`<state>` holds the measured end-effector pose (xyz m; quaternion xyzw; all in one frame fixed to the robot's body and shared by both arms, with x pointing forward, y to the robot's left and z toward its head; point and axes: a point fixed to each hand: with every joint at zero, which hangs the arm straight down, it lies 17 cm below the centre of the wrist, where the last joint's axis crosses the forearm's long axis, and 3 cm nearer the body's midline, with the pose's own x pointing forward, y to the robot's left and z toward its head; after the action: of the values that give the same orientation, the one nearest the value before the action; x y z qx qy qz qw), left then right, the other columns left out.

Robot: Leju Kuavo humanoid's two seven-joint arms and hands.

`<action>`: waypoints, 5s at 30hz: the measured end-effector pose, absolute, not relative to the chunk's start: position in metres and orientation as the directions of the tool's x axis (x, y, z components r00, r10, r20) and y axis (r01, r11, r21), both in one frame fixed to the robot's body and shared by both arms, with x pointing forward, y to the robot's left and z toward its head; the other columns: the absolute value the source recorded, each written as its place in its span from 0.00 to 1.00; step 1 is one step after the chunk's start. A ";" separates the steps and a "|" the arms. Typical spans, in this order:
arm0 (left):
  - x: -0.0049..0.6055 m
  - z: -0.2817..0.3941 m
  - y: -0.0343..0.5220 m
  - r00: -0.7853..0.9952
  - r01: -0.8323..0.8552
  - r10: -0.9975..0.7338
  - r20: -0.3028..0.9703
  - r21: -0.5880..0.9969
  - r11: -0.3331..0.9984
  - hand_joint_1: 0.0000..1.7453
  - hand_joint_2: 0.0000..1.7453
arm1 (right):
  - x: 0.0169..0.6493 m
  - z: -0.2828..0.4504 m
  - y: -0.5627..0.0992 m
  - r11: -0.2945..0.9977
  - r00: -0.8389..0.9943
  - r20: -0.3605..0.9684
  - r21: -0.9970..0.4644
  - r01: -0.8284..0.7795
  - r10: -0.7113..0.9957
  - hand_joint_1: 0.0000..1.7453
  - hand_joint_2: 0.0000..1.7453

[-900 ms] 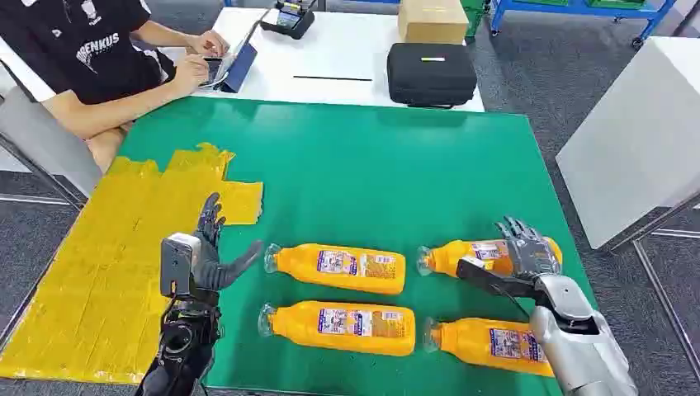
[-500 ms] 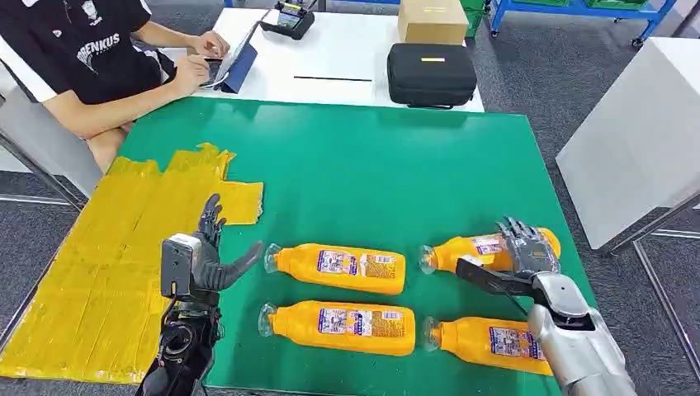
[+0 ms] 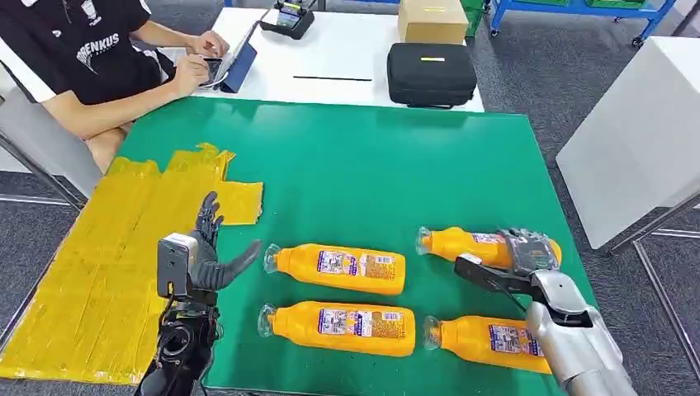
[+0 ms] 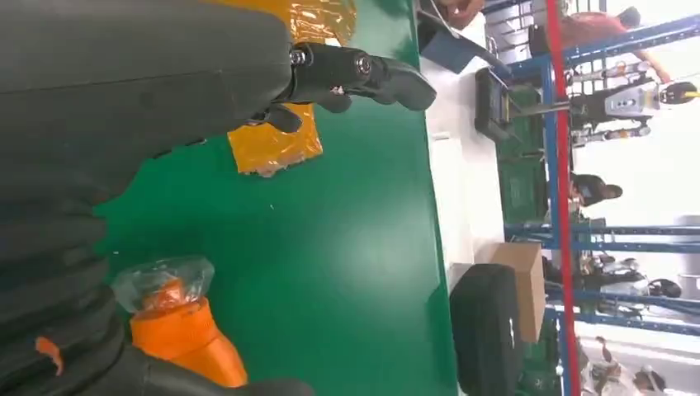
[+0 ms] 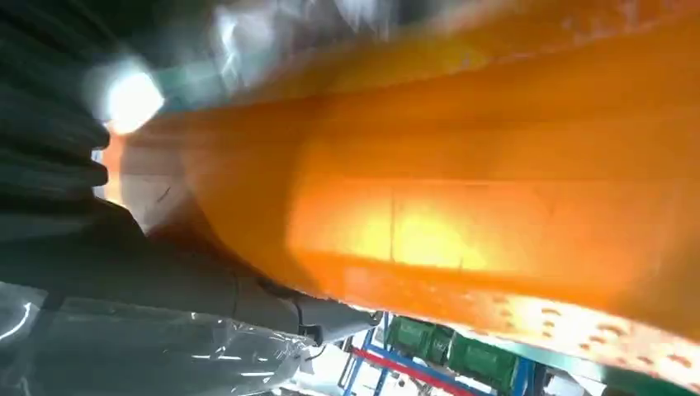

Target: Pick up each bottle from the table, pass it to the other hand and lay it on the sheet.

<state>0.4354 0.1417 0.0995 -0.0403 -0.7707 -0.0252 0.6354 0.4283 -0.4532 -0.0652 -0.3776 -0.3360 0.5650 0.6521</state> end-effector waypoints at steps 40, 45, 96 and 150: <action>0.418 0.167 0.078 -0.354 0.288 0.016 0.935 0.092 0.953 0.00 1.00 | 0.449 0.145 -0.292 0.827 -0.214 0.818 -0.453 0.332 0.534 1.00 1.00; 0.415 0.191 0.053 -0.400 0.351 0.042 0.916 0.111 0.930 0.00 1.00 | 0.458 0.158 -0.234 0.917 -0.303 0.870 -0.335 0.218 0.389 1.00 1.00; 0.414 0.248 0.021 -0.424 0.473 0.215 0.880 0.012 0.881 0.00 1.00 | 0.440 0.108 -0.011 0.872 -0.338 0.908 -0.361 -0.331 0.248 1.00 1.00; 0.420 0.245 0.028 -0.409 0.466 0.233 0.882 -0.017 0.885 1.00 1.00 | 0.436 0.118 0.001 0.868 -0.365 0.903 -0.358 -0.345 0.228 1.00 1.00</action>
<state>0.4199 0.0281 0.2451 -0.2100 -0.8313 -0.1162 0.5013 0.4356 0.0009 0.1176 0.0373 -0.7859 0.2547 0.5622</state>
